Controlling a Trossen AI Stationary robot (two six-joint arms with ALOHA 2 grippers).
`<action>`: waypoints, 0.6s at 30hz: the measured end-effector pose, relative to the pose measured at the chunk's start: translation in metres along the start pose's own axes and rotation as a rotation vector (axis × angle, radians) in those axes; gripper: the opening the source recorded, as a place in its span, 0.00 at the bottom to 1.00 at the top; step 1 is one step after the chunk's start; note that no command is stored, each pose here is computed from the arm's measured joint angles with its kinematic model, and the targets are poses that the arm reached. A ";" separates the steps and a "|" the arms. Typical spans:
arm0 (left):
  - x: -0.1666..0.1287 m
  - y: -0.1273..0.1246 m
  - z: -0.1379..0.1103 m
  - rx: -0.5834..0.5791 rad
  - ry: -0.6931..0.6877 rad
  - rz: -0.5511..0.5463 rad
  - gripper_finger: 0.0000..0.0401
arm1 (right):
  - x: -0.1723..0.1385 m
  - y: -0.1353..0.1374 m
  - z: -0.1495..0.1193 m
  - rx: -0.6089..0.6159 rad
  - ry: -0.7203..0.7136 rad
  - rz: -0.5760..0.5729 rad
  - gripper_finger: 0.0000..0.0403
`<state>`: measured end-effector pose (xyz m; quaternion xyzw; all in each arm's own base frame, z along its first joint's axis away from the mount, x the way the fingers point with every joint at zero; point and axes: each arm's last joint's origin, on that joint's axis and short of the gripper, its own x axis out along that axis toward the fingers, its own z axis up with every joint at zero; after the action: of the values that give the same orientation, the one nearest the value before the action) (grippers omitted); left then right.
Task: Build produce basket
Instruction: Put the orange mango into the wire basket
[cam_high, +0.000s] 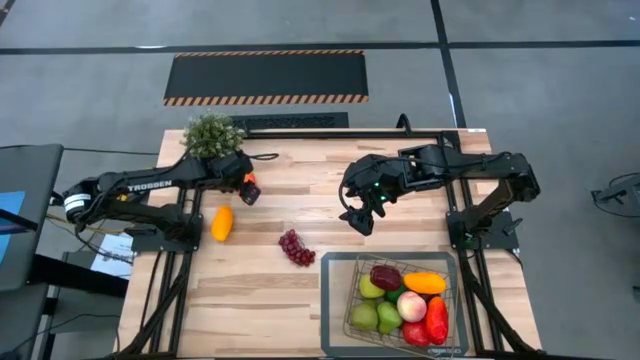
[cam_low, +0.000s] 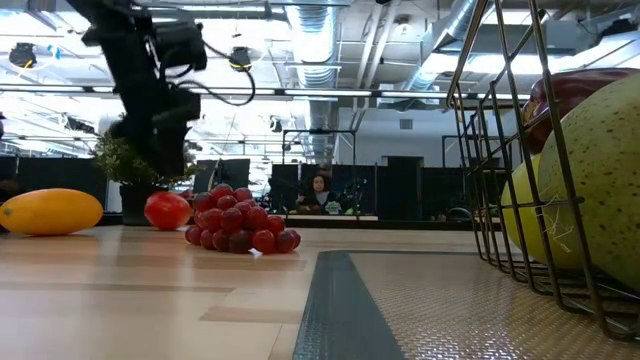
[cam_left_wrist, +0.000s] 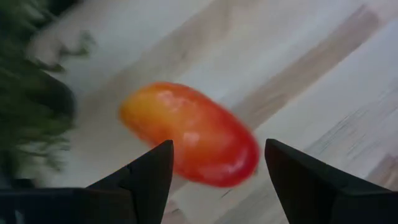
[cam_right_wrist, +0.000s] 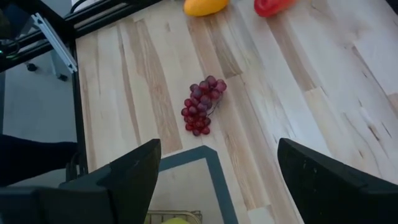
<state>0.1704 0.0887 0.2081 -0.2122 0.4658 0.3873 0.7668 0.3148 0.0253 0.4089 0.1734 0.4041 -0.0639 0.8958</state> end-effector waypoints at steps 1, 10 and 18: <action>0.005 0.002 -0.003 -0.011 0.003 -0.011 0.59 | 0.000 0.000 0.000 0.000 0.000 0.000 0.85; 0.029 0.019 -0.017 -0.188 0.030 0.010 0.59 | 0.000 0.005 -0.002 -0.002 0.003 0.009 0.85; 0.038 -0.002 -0.017 -0.257 0.008 -0.348 0.59 | 0.000 0.004 -0.002 -0.001 0.003 0.008 0.85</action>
<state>0.1725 0.0908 0.1661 -0.3872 0.3718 0.3045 0.7869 0.3145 0.0302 0.4089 0.1746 0.4048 -0.0599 0.8956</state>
